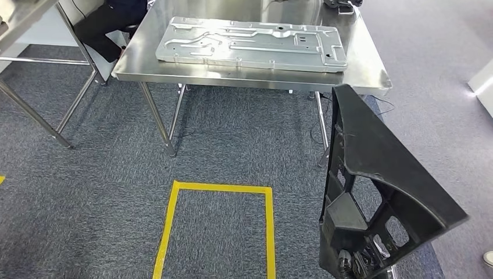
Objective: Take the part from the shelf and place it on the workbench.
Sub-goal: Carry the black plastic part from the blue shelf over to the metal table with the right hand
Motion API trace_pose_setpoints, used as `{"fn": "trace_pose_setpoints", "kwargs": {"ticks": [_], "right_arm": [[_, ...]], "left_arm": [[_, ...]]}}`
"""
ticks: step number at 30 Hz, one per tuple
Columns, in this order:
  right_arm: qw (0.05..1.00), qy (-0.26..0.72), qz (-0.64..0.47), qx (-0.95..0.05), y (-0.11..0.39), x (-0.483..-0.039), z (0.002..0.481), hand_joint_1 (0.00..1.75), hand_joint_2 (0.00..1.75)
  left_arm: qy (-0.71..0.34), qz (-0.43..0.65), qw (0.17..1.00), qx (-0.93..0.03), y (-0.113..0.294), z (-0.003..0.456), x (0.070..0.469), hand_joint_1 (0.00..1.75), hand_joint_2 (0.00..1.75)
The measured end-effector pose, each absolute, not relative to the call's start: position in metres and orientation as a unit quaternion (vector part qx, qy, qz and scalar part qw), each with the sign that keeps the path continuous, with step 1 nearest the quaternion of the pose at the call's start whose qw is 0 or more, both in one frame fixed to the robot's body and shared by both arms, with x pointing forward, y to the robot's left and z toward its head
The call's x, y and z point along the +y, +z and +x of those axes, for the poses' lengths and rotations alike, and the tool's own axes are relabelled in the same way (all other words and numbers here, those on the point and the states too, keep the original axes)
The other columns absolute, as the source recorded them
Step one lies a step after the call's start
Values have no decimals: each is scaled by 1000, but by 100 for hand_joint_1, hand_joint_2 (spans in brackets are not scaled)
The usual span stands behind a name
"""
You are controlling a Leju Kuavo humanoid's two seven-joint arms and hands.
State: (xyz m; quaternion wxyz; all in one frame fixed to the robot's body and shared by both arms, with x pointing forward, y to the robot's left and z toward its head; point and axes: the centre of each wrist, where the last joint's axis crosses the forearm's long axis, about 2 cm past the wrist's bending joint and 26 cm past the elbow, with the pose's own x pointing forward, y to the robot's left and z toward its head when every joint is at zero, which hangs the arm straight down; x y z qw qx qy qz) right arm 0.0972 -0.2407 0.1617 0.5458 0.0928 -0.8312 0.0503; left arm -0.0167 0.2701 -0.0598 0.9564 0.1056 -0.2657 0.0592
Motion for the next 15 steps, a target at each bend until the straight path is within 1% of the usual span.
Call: {"fn": "trace_pose_setpoints", "kwargs": {"ticks": [15], "right_arm": [[564, 40, 77, -821, 161, -238, 94, 175, 175]], "left_arm": [[58, 110, 958, -257, -51, -22, 275, 0, 0]]}}
